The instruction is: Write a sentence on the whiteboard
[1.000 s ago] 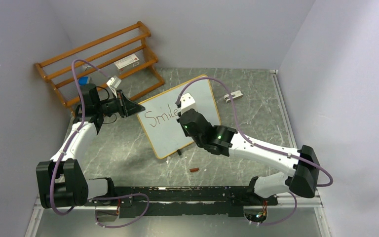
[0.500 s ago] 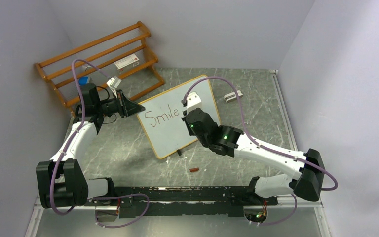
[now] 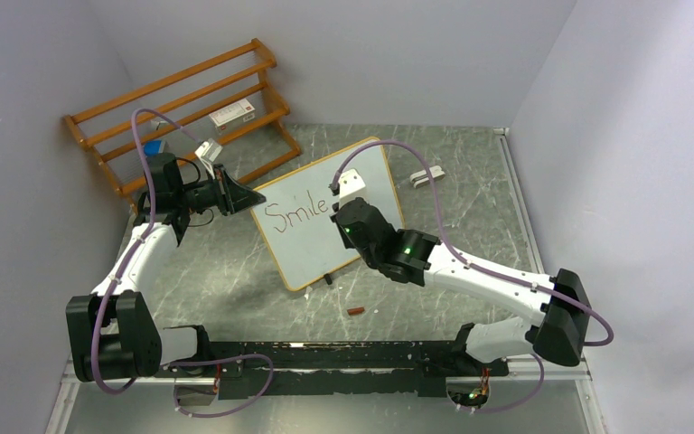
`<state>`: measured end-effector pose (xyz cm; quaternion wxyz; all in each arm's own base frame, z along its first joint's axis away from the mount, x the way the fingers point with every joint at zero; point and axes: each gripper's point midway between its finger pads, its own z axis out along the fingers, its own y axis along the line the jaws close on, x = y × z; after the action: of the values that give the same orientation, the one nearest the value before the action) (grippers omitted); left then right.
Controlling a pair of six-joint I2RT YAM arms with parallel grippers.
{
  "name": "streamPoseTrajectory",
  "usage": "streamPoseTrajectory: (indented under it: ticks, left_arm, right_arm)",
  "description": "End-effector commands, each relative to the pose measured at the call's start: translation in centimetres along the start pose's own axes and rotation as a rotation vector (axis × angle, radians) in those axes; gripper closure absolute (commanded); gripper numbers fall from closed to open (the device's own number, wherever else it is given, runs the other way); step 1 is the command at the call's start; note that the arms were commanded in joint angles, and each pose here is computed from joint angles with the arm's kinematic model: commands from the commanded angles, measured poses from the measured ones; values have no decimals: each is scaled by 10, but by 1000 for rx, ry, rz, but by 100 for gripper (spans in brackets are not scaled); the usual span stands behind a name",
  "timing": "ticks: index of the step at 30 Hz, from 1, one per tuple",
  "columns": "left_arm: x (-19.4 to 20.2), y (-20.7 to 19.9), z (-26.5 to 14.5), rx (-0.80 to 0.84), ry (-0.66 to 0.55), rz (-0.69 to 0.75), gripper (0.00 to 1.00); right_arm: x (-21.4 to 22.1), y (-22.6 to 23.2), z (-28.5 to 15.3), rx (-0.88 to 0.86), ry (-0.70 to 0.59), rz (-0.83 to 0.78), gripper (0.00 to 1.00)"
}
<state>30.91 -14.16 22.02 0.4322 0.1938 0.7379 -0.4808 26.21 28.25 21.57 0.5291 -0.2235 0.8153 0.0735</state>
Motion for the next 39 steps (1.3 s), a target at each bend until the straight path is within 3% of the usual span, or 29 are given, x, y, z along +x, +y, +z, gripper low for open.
streamPoseTrajectory:
  ticks: [1, 27, 39]
  left_arm:
    - [6, 29, -2, -108, 6, 32, 95]
    - [5, 30, -2, -110, 6, 32, 95]
    - [6, 30, -2, -111, 6, 32, 95]
  right_arm:
    - [-2, -3, 6, 26, -21, 28, 100]
    - [6, -6, 11, 61, -2, 17, 100]
    - [16, 2, 4, -6, 44, 12, 100]
